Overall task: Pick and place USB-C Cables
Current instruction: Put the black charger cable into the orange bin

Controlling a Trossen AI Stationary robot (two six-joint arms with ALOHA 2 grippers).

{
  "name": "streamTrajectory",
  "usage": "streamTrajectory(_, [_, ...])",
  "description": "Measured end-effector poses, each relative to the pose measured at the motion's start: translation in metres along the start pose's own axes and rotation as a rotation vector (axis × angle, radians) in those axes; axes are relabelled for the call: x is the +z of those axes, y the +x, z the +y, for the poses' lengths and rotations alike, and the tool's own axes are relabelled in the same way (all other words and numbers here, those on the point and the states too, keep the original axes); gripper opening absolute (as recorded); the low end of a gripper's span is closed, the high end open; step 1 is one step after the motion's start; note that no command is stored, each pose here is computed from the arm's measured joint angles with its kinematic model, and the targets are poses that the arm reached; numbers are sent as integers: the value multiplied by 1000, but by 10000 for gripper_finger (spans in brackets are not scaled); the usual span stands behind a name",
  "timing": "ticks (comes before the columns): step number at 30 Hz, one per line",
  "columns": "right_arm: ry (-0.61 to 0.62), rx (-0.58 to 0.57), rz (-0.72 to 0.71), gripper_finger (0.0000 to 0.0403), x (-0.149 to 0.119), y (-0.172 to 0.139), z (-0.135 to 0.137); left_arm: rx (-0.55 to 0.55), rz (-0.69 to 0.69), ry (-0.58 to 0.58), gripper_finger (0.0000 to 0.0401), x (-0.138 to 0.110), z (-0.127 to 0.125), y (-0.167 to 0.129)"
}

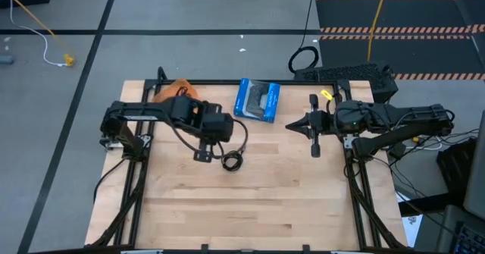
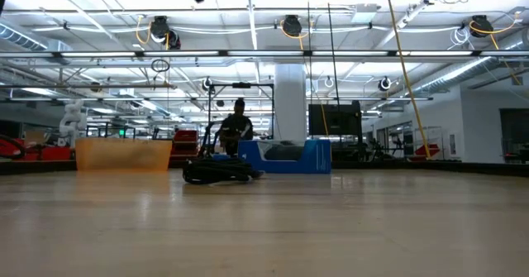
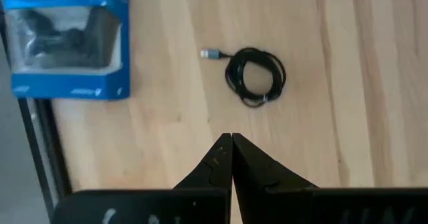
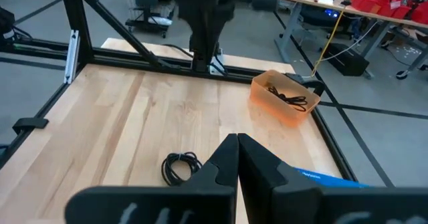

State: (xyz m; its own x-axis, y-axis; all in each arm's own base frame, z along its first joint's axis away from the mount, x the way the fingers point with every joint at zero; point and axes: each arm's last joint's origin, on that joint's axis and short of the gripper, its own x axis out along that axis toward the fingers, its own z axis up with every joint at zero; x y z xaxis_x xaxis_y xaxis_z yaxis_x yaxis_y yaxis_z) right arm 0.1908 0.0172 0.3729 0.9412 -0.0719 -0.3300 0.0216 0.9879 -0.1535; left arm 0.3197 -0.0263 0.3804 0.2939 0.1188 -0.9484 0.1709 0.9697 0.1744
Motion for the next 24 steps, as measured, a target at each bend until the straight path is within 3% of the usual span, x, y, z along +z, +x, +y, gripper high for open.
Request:
streamTrajectory(5, [0, 1, 12, 0, -1, 0, 0, -45, -13, 66, 5, 1, -11, 50])
streamTrajectory(12, [4, 2, 16, 0, -2, 0, 0, -59, -26, 48, 6, -9, -21, 109])
streamTrajectory(24, [2, 1, 15, 0, -2, 0, 0, -75, -26, -27, 55, -28, -38, 158])
